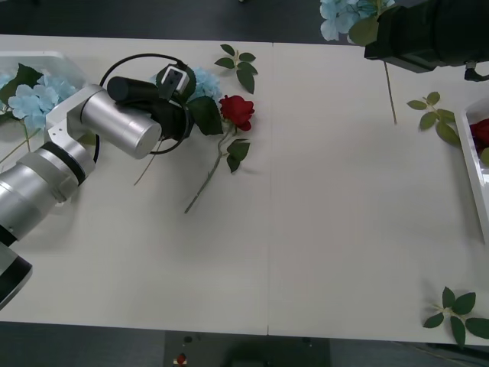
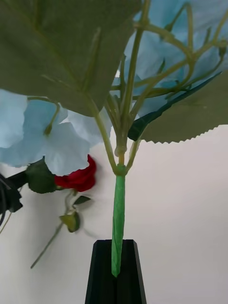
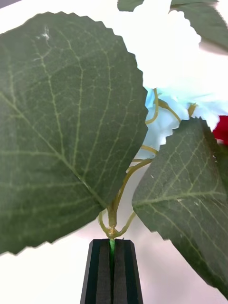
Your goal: Put the red flowers into the right box and the blue flowers into the left box
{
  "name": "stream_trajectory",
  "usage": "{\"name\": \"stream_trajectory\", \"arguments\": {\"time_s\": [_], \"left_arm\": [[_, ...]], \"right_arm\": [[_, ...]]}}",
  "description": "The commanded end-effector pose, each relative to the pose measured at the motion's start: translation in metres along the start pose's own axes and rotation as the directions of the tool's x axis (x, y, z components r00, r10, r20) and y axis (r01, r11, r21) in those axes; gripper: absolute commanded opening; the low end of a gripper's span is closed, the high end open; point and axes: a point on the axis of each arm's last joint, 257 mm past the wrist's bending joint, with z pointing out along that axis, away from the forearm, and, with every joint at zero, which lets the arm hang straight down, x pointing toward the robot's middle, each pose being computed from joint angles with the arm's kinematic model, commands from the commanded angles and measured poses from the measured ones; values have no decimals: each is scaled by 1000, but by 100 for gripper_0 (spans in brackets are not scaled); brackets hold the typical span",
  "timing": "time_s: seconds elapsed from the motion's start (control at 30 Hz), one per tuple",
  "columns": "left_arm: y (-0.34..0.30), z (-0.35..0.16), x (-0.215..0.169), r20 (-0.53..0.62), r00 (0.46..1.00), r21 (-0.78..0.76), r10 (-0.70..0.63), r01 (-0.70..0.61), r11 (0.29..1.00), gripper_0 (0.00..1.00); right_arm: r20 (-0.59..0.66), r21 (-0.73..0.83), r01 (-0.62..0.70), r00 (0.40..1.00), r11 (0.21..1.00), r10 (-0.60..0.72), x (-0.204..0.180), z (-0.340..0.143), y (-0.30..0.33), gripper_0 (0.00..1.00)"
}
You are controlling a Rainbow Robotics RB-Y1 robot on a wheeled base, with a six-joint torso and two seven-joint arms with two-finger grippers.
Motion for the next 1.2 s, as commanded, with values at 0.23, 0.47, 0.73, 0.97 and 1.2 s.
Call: {"name": "stream_trajectory", "arguments": {"time_s": [0.23,0.47,0.73,0.97,1.2], "left_arm": [[21,-90,-38,-112,992,79,-61,70,994,0],[29,-161,-76,-89,996,182,-29,45,982,0],[63,-236,-132,128,990,181,-55,31,983,0],[131,-280,-106,87,991,108,-104,95,990,0],[212,-322,-48,-42,996,5,-78,78,997,0]], "right_arm": [[112,-277,48,994,960,-17,-26,-55,59,0],[114,-526,49,993,849,13,-28,-93,107,0],[162,-660,134,986,740,-34,-16,-107,141,0],[267,-559,390,920,732,-286,7,-85,125,0],[307,-549,489,872,678,-380,48,-52,126,0]]}}
